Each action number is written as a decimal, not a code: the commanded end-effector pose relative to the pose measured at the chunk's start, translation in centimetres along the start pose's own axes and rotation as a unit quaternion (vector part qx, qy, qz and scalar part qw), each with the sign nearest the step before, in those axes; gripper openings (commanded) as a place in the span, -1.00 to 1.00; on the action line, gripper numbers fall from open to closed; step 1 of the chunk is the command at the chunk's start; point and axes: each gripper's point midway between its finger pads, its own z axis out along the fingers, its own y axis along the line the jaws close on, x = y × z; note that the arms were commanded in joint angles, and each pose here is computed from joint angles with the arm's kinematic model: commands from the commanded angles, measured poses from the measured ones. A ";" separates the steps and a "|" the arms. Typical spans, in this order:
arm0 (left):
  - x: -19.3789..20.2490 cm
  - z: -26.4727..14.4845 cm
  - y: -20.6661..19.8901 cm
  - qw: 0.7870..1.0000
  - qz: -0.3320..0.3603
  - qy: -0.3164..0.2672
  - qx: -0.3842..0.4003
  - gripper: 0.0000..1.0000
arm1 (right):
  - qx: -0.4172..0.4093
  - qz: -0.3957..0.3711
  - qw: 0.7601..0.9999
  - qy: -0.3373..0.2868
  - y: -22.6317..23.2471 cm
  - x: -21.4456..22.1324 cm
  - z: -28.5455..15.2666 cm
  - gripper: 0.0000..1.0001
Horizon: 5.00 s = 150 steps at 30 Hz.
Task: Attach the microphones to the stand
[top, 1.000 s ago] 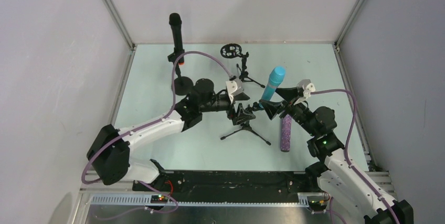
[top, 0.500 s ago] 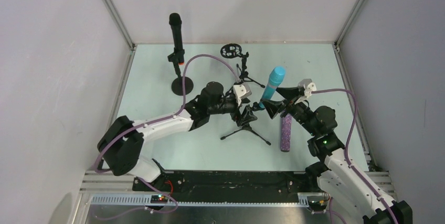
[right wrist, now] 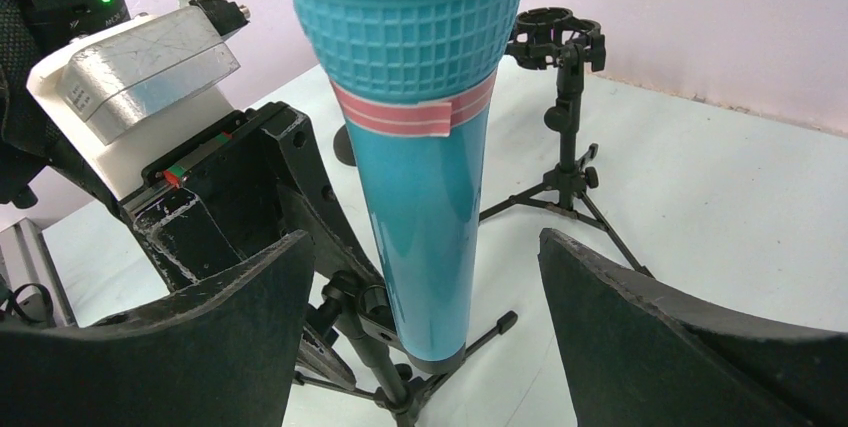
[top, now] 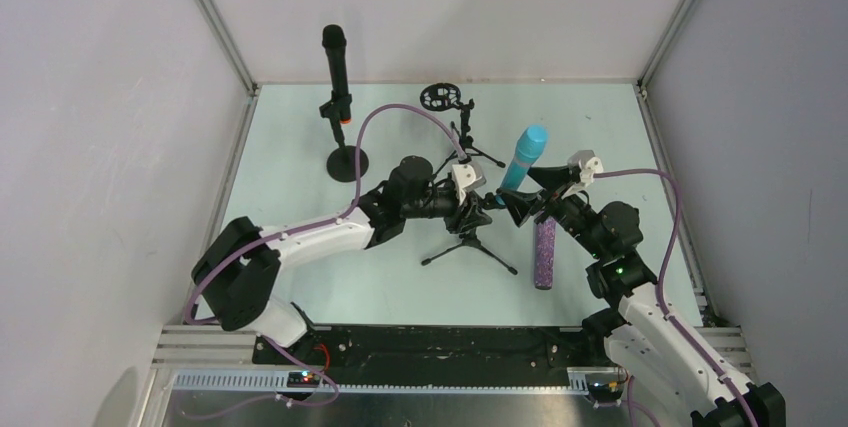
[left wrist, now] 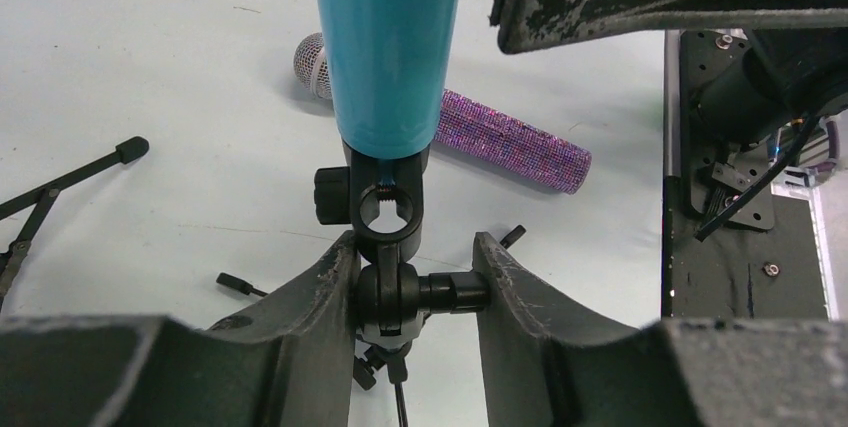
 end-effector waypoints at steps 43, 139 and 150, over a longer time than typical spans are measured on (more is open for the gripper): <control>-10.7 -7.3 1.4 0.976 0.104 -0.160 -0.107 -1.00 | -0.052 -0.035 0.997 0.048 2.6 1.5 0.0 0.68; -6.8 -28.8 19.3 0.769 -0.057 -0.163 -0.616 -0.97 | -0.033 -0.033 0.994 0.103 2.3 5.0 0.5 0.72; -5.9 -29.5 19.8 0.746 -0.081 -0.165 -0.640 -0.84 | -0.031 -0.026 0.993 0.107 2.3 5.3 0.7 0.72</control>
